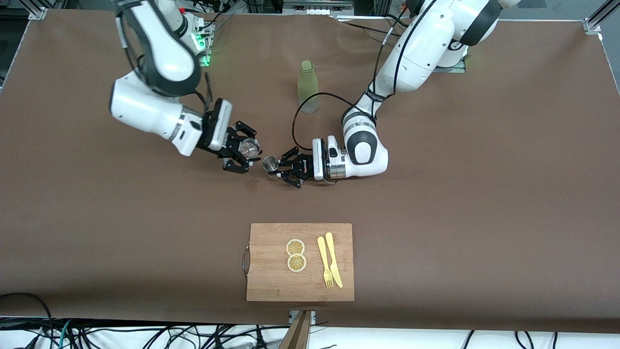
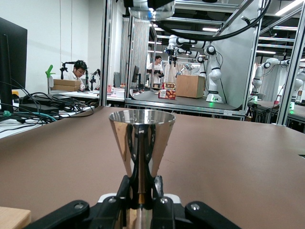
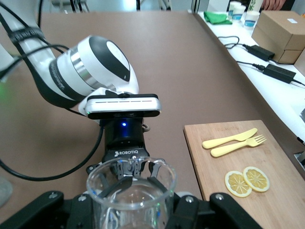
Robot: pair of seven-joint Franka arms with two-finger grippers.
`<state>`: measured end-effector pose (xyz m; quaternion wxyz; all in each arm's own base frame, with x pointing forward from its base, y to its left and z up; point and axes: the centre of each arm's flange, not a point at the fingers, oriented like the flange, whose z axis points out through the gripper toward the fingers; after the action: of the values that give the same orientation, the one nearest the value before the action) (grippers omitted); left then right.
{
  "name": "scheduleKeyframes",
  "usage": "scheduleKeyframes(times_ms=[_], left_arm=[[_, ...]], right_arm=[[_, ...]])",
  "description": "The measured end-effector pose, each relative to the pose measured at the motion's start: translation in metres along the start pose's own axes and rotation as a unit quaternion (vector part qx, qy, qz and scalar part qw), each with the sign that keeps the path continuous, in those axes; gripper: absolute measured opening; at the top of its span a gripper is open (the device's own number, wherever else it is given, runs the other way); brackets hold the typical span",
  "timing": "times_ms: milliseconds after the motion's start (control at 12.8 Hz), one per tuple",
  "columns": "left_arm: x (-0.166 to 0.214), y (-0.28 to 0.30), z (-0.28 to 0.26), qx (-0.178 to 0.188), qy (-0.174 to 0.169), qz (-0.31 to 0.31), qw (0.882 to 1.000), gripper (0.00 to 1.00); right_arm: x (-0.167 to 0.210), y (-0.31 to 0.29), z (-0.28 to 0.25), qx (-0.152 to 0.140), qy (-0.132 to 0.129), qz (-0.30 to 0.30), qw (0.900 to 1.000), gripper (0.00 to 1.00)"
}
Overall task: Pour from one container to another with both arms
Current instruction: 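Turn the glass upright with the right gripper while the left gripper withdraws, then lower the glass with the right gripper while the left gripper lowers the jigger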
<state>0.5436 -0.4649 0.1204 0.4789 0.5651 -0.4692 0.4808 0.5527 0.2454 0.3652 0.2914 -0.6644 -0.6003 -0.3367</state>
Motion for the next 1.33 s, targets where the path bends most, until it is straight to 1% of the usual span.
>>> scheduleKeyframes(times_ms=[78,156,234,391,625,781,1094,1250,1328], left_arm=[[0.0,-0.003,-0.003,0.002,-0.002,0.001,1.0,0.21],[-0.001,-0.006,-0.007,0.005,-0.004,0.003,1.0,0.21],[-0.002,-0.01,-0.011,0.009,-0.006,0.005,1.0,0.21],[-0.006,-0.017,-0.021,0.016,-0.009,0.008,1.0,0.21],[-0.012,-0.024,-0.037,0.019,-0.019,0.012,1.0,0.21],[-0.012,-0.028,-0.051,0.016,-0.03,0.018,0.999,0.21],[-0.008,-0.038,-0.091,0.006,-0.043,0.029,0.999,0.21],[-0.009,-0.043,-0.119,0.0,-0.045,0.034,0.998,0.21],[-0.008,-0.047,-0.136,-0.007,-0.05,0.039,0.998,0.21]], right_arm=[[-0.013,0.008,-0.014,0.006,0.02,0.005,1.0,0.24],[-0.028,0.016,-0.029,0.012,0.035,0.01,0.999,0.24],[-0.044,0.023,-0.044,0.018,0.044,0.016,0.999,0.24],[-0.081,0.036,-0.076,0.019,0.058,0.02,0.998,0.24],[-0.154,0.043,-0.106,0.032,0.083,0.024,0.996,0.24],[-0.205,0.041,-0.115,0.039,0.1,0.023,0.994,0.25],[-0.291,0.033,-0.113,0.022,0.124,0.016,0.992,0.25],[-0.324,0.027,-0.101,0.004,0.138,0.013,0.99,0.25],[-0.336,0.024,-0.092,0.002,0.147,0.014,0.989,0.25]])
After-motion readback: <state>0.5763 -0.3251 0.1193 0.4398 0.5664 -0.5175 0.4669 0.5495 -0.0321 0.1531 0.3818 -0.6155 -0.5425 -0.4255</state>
